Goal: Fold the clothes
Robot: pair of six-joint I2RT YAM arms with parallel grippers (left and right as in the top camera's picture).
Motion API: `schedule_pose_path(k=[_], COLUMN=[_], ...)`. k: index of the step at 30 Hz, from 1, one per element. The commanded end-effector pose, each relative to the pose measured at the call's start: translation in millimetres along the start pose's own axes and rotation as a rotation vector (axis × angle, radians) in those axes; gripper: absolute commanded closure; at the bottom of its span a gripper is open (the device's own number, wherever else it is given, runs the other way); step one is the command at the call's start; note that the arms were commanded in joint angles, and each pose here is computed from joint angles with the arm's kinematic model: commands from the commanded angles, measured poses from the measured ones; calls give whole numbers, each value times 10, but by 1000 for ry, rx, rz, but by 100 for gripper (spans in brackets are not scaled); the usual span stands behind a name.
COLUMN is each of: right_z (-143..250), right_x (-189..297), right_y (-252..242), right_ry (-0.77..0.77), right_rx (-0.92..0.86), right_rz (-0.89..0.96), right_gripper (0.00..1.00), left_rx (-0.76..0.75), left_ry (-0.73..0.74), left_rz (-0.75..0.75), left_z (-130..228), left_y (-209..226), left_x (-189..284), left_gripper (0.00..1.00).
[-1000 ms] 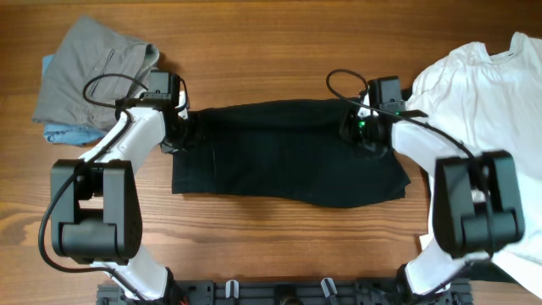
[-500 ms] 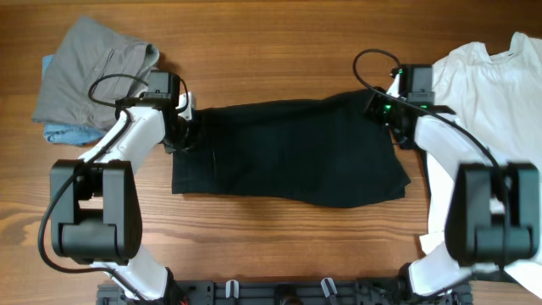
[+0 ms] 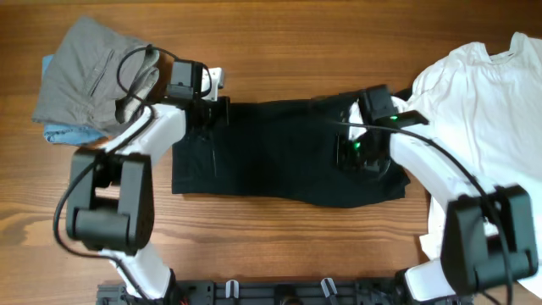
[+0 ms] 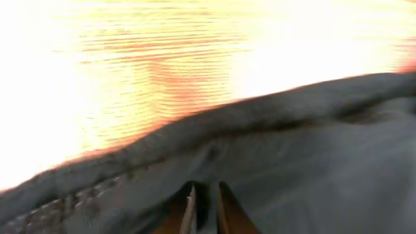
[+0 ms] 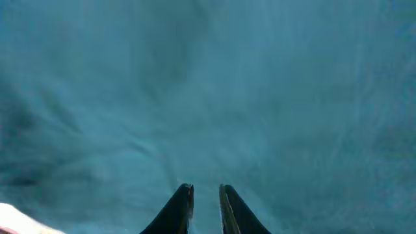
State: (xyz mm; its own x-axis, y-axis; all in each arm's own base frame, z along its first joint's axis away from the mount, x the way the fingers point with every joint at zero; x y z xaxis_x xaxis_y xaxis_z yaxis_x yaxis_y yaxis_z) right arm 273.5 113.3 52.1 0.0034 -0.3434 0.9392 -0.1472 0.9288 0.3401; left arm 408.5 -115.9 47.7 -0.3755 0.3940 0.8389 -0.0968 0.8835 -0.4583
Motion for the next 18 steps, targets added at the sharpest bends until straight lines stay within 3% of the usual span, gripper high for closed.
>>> schedule_pose_path(k=[1,8,10,16,18], right_z=[274,316,225,-132,-224], right_x=[-212,-355,-279,201,365], right_y=[-166,-296,-312,-119,-47], right_ry=[143,169,137,-37,-114], right_rx=[-116,-135,-84,33,54], right_rz=[58,114,142,133,123], right_gripper=[81,82,83,79,74], left_rx=[28,66,84,137,180], left_ry=[-75,-181,-184,-121,-67], left_rz=[-83,-31,-36,-102,-153], left_z=[-179,-742,-846,-642,-460], left_y=[213,114,41,9,110], left_x=[-38,562,879,1563,1697], left_gripper=[83,75,68,35,33])
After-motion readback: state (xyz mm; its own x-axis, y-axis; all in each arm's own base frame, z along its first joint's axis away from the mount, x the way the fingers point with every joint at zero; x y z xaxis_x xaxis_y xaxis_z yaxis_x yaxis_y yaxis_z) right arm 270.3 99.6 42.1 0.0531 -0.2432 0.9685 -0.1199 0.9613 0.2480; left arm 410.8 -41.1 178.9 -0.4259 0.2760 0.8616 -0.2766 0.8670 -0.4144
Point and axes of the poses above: each gripper's point midway between its finger pads, its own x axis back along the fingers, its own y axis along the line the jaws close on, z = x × y, the point moved 3 cm from there along x, back along the fingers, and after that the axes turned 14 degrees about x, right-handed, at the moved point
